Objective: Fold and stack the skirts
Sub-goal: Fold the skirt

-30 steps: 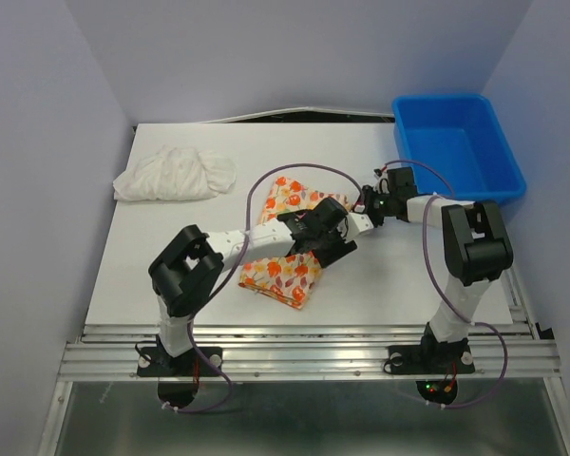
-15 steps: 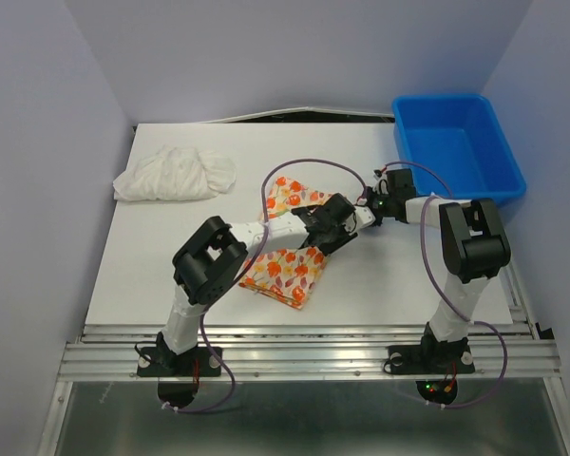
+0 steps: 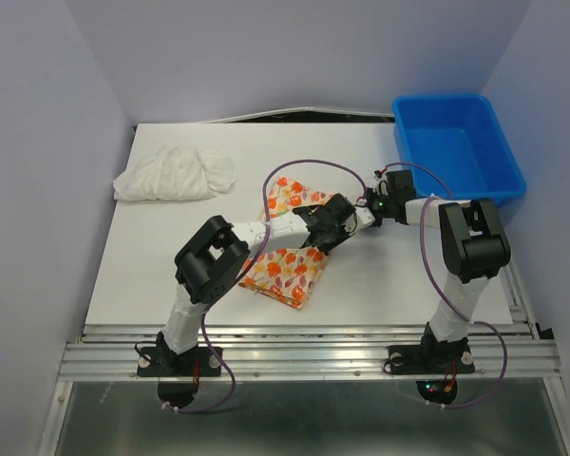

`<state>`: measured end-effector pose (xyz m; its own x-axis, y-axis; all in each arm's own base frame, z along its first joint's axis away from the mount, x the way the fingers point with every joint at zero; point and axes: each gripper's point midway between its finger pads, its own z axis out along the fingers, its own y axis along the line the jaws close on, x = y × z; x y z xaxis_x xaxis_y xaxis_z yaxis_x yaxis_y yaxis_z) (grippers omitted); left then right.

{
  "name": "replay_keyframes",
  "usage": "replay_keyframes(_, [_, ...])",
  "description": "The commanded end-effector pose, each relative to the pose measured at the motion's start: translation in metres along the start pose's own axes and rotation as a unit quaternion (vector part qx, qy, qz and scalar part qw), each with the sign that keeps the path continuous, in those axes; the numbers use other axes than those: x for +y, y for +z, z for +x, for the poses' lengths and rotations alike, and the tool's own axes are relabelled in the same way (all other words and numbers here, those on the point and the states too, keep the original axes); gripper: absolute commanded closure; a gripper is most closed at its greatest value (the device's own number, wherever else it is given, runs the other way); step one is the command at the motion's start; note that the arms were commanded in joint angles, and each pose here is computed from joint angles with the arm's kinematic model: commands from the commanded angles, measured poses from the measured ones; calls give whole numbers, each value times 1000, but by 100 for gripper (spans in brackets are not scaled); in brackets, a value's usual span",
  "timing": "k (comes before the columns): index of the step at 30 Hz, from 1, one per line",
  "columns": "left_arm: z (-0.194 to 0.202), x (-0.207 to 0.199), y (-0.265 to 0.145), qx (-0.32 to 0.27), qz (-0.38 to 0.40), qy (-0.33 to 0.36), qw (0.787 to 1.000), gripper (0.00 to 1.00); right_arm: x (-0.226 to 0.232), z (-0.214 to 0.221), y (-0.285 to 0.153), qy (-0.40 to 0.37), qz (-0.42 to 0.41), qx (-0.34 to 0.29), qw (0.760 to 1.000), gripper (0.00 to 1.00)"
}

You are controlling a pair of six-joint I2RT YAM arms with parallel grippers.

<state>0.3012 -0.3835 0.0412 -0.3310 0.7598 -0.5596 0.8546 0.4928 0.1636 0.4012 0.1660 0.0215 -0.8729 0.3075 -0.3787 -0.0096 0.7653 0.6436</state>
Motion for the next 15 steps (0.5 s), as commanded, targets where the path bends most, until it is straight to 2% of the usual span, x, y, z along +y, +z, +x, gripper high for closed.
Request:
replay_keyframes(1, [-22,-4,-14,-30,12,-2,999,100,-20,17,7,4,30,15,999,99])
replay_keyframes(14, [-20,-18,-15,-28,45,9,999,100,-19,17,7,5,28,16,999,99])
replay_keyframes(15, [-21,-17,-14,-28,42,8,999,95,-18,16,7,4,26,15,1000,99])
